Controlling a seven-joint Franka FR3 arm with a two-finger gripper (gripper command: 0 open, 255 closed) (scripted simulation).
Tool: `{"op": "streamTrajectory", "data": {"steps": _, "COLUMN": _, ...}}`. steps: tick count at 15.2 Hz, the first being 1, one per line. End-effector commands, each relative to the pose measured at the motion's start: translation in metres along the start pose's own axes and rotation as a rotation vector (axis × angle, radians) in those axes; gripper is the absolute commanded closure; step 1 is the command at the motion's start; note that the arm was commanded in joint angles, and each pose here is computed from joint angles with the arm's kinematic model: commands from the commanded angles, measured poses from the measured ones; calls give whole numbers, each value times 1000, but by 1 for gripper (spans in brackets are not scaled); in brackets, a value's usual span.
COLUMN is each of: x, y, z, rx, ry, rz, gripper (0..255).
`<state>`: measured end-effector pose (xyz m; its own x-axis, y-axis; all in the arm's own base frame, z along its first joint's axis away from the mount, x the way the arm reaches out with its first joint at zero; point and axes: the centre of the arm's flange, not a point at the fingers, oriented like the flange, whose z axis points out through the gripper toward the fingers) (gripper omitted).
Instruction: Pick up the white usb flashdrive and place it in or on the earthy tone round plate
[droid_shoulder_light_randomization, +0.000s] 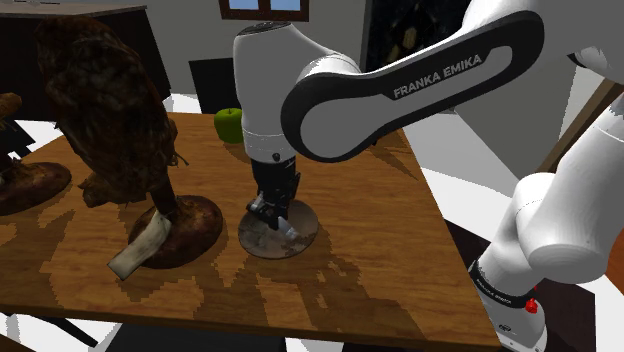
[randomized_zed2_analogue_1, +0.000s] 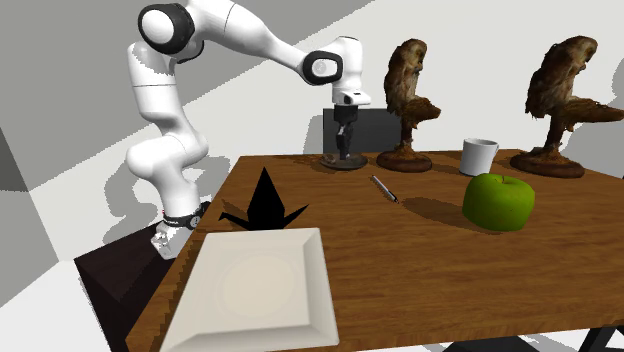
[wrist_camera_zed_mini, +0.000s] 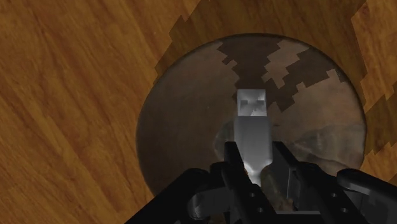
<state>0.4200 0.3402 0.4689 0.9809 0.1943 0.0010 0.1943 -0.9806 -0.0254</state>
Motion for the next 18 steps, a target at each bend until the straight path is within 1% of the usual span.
{"op": "streamTrajectory", "data": {"steps": 1, "x": 0, "y": 0, "z": 0, "rx": 0, "ry": 0, "rz": 0, "gripper": 255}}
{"op": "streamTrajectory", "data": {"steps": 2, "x": 0, "y": 0, "z": 0, "rx": 0, "ry": 0, "rz": 0, "gripper": 0}}
{"op": "streamTrajectory", "data": {"steps": 7, "x": 0, "y": 0, "z": 0, "rx": 0, "ry": 0, "rz": 0, "gripper": 0}}
{"op": "streamTrajectory", "data": {"steps": 11, "x": 0, "y": 0, "z": -50, "rx": 0, "ry": 0, "rz": 0, "gripper": 0}}
{"op": "streamTrajectory", "data": {"steps": 18, "x": 0, "y": 0, "z": -50, "rx": 0, "ry": 0, "rz": 0, "gripper": 0}}
